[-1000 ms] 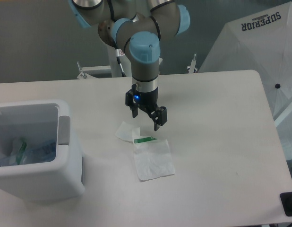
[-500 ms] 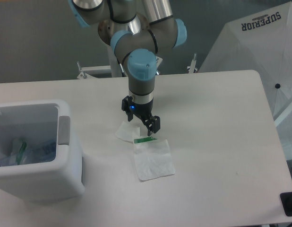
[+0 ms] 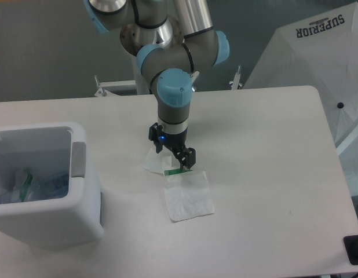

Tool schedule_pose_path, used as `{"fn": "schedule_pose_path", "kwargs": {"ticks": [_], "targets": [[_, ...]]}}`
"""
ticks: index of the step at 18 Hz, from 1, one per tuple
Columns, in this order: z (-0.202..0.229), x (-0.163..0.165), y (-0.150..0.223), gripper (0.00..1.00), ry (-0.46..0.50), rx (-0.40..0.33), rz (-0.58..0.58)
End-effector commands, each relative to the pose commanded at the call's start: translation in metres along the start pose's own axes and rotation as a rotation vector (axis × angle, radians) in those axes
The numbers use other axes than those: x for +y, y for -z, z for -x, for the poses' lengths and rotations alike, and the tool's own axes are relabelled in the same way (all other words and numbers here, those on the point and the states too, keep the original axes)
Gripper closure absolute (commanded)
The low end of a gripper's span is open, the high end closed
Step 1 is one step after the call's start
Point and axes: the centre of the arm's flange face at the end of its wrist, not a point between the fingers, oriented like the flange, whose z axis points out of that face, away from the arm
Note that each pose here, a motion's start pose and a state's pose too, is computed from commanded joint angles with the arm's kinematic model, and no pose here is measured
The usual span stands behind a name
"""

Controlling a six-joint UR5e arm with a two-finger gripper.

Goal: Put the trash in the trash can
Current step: 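Lower the gripper and pinch the bag's green-strip edge, then lift the bag and swing it over the trash bin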

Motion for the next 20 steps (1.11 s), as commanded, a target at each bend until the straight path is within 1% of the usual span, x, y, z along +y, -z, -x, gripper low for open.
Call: {"fn": "schedule_pose_path", "kwargs": {"ticks": [3, 4, 6, 7, 8, 9, 10, 11, 14, 16, 18, 20], "targets": [[0.000, 0.000, -0.002, 0.48, 0.002, 0.003, 0.003], [0.000, 0.001, -0.003, 0.59, 0.002, 0.006, 0.005], [0.001, 0.000, -0.002, 0.76, 0.002, 0.004, 0.003], [0.002, 0.000, -0.001, 0.86, 0.003, 0.001, 0.002], [0.002, -0.001, 0.000, 0.93, 0.003, -0.001, 0.003], [0.004, -0.001, 0.002, 0.94, 0.004, -0.007, 0.000], [0.004, -0.001, 0.003, 0.98, 0.005, -0.009, 0.001], [0.004, -0.001, 0.005, 1.00, 0.014, -0.010, 0.002], [0.011, -0.004, 0.015, 1.00, 0.092, -0.028, -0.009], [0.022, -0.009, 0.026, 1.00, 0.115, -0.052, -0.023], [0.030, -0.011, 0.041, 1.00, 0.124, -0.078, -0.039], [0.040, -0.014, 0.070, 1.00, 0.141, -0.115, -0.074]]}}
